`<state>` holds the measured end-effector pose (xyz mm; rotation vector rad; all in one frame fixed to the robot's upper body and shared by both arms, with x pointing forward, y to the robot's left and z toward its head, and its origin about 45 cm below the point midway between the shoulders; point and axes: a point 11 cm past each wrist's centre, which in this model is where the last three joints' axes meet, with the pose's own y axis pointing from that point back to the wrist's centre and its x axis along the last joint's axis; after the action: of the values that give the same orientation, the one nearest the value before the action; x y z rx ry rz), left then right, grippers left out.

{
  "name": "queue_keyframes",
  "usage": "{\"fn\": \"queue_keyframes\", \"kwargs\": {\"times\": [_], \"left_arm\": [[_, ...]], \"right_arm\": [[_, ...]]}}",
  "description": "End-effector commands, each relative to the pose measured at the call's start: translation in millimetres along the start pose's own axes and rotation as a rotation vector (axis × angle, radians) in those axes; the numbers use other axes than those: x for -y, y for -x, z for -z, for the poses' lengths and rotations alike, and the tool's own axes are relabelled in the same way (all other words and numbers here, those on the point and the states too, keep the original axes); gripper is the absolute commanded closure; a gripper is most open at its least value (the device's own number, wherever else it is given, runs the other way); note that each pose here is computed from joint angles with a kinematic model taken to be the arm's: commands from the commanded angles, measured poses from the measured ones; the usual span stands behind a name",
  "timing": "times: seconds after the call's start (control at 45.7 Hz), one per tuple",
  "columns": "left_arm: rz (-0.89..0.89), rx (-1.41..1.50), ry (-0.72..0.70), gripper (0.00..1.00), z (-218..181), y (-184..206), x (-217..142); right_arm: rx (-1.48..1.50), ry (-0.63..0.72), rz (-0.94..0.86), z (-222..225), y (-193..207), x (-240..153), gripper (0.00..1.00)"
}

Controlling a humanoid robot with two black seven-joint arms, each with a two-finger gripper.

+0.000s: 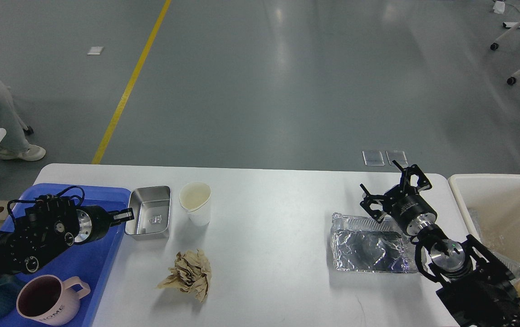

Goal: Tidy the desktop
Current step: 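Grasp the edge of the small steel tray with the left gripper, then lift the steel tray over the blue tray with the left gripper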

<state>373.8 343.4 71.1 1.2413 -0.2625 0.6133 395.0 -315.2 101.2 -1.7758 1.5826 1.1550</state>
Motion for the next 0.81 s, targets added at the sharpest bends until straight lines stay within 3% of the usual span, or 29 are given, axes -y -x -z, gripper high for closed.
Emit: {"fn": "queue_keyframes", "kwargs": {"times": [0.0, 0.263, 0.482, 0.788], "left_arm": [[0.014, 0.003, 0.002, 1.0, -0.5, -0.9, -1.0], [0.013, 0.006, 0.018, 1.0, -3.3, -5.0, -3.6], [0.072, 0.011, 0.086, 1.0, -3.5, -19.4, -34.3], [0.058, 0.046, 0.216, 0.99, -20.9, -58.2, -113.0]], "right_arm": [[-0.006, 0.004, -0.003, -0.7, 0.6, 0.8, 0.0], [-0.011, 0.005, -0.003, -0.6, 0.5, 0.7, 0.0], [-0.009, 0.006, 0.003, -1.5, 2.6, 1.9, 0.0], [-0.004, 0.009, 0.005, -4.7, 3.6, 2.3, 0.0]]}}
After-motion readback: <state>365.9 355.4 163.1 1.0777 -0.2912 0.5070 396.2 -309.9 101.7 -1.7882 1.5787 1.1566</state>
